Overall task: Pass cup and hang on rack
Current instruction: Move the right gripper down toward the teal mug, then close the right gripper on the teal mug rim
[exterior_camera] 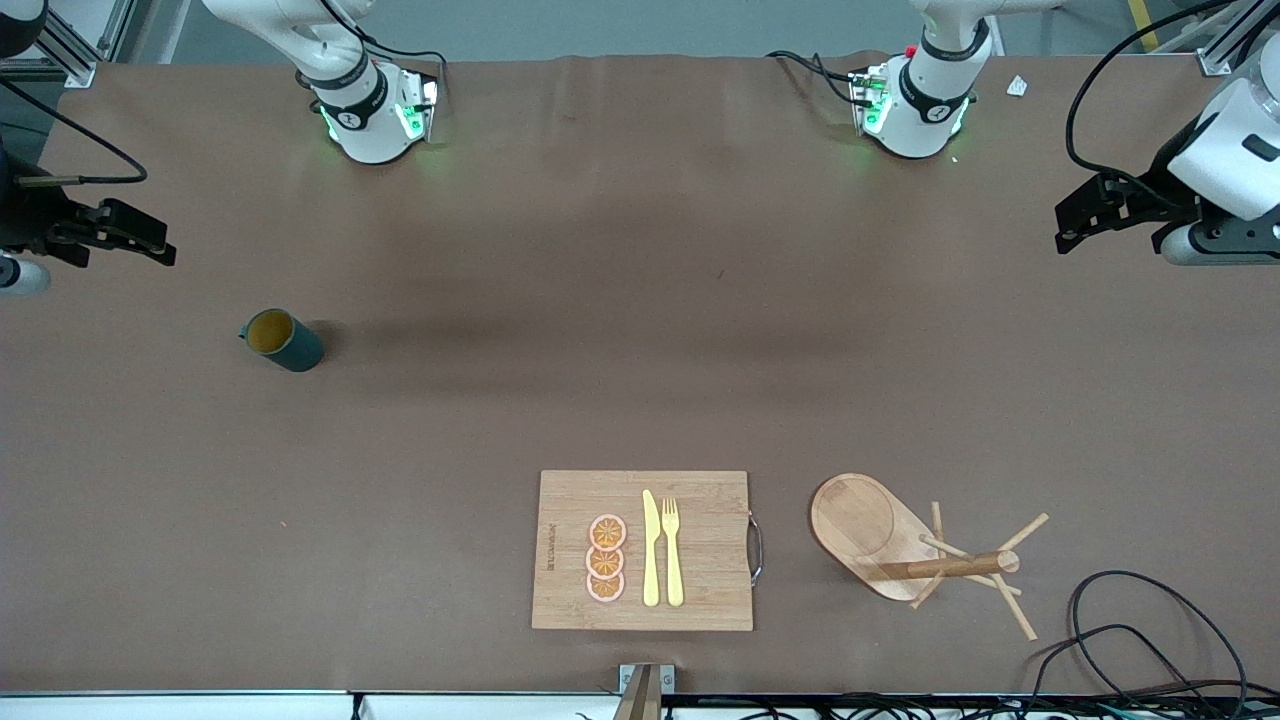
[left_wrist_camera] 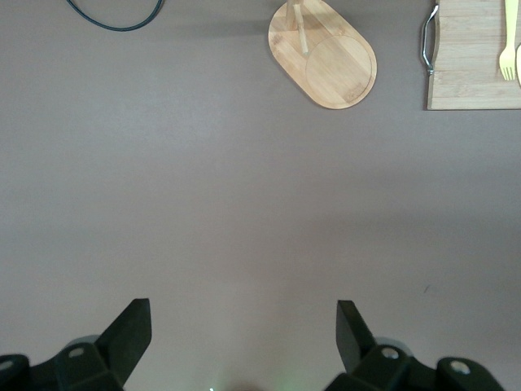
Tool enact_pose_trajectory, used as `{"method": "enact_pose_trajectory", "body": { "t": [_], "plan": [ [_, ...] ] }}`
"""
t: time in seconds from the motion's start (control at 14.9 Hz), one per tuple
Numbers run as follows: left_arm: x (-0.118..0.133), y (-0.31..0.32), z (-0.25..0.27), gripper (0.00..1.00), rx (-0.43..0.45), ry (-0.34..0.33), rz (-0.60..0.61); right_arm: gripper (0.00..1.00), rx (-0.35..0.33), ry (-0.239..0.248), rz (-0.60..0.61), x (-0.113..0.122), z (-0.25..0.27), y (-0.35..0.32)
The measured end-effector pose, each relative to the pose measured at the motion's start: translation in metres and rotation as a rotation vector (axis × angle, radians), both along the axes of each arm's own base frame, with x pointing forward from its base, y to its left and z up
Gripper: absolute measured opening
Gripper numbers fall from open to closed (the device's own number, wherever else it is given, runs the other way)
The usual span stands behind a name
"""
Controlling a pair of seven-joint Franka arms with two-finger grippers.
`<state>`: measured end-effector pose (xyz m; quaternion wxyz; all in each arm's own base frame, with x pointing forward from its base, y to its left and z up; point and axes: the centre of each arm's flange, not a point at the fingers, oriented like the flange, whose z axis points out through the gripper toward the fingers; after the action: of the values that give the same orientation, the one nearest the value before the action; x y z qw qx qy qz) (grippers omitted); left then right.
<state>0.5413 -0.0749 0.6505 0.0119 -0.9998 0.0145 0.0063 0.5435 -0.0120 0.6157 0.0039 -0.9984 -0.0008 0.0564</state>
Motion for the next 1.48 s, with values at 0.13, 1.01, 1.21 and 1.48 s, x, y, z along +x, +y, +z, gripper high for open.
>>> {"method": "enact_pose_trajectory", "body": {
  "t": [0.13,1.01,1.21,1.48],
  "plan": [
    [0.0,0.002,0.0,1.0,0.0,0.0,0.004,1.0,0.001,0.032,-0.01,0.0,-0.022,-0.005],
    [0.001,-0.003,0.002,1.0,-0.003,-0.017,-0.005,1.0,0.001,-0.027,-0.03,-0.024,-0.193,-0.014],
    [0.001,-0.003,0.003,1.0,-0.003,-0.019,-0.005,1.0,0.001,-0.066,-0.036,-0.042,-0.22,-0.015],
    [0.001,-0.004,0.003,1.0,-0.003,-0.021,-0.008,1.0,-0.002,-0.127,-0.05,-0.052,-0.245,-0.022]
  ]
}}
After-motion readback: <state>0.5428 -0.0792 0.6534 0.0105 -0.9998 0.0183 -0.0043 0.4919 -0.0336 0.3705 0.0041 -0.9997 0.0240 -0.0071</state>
